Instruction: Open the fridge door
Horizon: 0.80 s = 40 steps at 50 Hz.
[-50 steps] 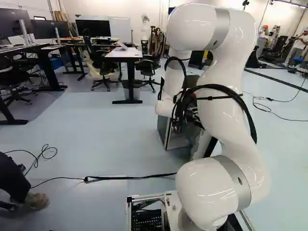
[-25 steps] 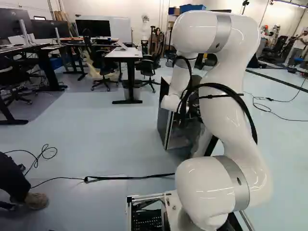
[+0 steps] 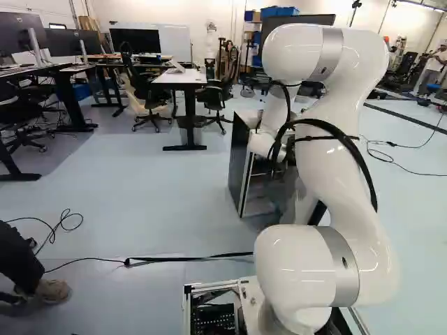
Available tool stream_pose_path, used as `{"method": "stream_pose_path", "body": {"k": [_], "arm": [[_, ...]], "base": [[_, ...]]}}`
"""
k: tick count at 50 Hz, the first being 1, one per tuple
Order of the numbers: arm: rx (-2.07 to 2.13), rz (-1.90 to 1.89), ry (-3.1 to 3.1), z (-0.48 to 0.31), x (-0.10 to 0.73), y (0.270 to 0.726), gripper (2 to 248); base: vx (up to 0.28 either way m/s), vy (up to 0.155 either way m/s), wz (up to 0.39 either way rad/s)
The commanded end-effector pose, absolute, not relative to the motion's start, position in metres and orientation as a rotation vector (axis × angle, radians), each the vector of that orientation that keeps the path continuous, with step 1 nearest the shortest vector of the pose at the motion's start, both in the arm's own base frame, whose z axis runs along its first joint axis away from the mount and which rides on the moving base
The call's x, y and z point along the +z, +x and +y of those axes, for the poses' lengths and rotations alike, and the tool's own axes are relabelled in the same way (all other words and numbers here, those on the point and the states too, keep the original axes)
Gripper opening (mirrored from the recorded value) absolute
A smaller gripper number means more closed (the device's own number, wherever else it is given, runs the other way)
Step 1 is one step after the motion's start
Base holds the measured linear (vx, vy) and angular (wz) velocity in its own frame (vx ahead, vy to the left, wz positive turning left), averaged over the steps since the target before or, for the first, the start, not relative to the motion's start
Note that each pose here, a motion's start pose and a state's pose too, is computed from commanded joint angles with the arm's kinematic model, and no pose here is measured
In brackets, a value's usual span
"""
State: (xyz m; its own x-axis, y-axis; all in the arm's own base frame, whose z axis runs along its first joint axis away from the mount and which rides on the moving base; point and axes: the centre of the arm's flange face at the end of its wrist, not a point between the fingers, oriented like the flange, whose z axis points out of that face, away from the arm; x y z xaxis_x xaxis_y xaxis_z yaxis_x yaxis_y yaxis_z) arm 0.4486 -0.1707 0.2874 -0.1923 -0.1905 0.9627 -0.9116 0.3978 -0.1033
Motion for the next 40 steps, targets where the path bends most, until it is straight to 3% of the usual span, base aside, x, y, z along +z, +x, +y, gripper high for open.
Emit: {"method": "stream_pose_path", "body": {"k": [40], "arm": [[0.819,-1.809,0.802,-0.275,0.288,0.455,247]], "base": [[0.000,0.000,0.000]]}}
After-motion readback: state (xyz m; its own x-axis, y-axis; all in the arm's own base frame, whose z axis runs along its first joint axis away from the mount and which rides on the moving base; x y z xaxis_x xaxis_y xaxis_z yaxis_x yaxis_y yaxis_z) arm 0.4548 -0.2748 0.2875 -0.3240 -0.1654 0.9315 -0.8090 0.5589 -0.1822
